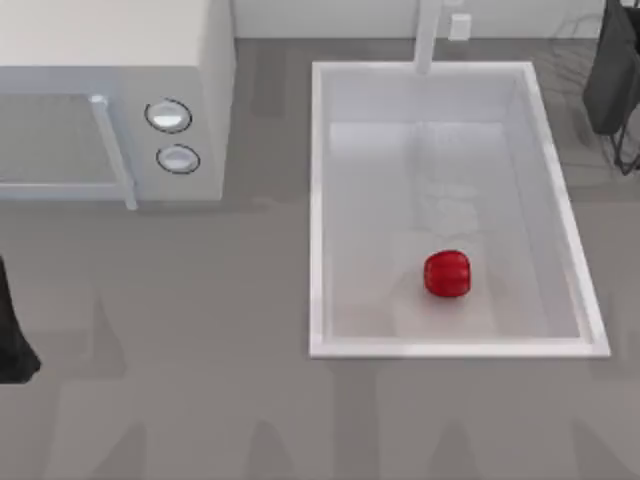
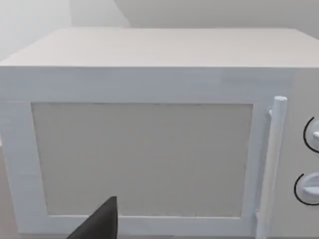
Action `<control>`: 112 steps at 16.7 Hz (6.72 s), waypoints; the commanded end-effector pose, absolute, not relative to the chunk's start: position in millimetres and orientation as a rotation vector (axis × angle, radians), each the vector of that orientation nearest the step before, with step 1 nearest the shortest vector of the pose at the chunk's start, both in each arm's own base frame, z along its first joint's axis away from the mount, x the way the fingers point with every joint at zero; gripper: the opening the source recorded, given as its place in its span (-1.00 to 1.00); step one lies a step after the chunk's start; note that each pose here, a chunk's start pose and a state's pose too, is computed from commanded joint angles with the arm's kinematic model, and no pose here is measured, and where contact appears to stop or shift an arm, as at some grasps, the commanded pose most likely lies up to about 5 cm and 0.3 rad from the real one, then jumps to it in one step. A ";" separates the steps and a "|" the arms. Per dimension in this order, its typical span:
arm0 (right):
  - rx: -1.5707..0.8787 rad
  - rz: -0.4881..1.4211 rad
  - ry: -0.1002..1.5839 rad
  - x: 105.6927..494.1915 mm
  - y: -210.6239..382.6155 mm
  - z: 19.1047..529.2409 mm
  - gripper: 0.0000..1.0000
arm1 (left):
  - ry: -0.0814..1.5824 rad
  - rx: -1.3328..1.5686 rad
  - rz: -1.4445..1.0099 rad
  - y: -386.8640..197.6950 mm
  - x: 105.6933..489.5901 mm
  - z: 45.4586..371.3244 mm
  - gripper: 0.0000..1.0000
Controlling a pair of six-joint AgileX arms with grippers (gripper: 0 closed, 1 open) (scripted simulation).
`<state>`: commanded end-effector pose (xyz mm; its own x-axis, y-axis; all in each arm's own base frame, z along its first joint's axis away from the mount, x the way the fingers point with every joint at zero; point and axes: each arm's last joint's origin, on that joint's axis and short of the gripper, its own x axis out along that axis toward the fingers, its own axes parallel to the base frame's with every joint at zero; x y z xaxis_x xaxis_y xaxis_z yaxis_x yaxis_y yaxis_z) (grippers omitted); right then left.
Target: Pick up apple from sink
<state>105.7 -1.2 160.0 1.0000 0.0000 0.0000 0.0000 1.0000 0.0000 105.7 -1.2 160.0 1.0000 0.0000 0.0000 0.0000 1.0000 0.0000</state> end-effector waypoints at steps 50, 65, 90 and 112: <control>0.066 0.047 1.379 375.3 149.9 216.3 1.00 | 0.000 0.000 0.000 -1.2 105.7 160.0 1.00; 0.009 -0.013 1.576 408.3 188.7 142.9 1.00 | 0.000 0.000 0.000 -1.2 105.7 160.0 1.00; 0.008 -0.008 1.571 405.8 190.0 8.8 -0.81 | 0.000 0.000 0.000 -1.2 105.7 160.0 1.00; -0.005 -0.013 1.549 435.6 203.6 184.3 -1.00 | 0.000 0.000 0.000 -1.2 105.7 160.0 1.00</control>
<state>435.6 203.6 184.3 0.0213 -0.0116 -0.9997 0.0052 0.9999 -0.0115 105.7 -1.2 160.0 1.0000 0.0000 0.0000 0.0000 1.0000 0.0000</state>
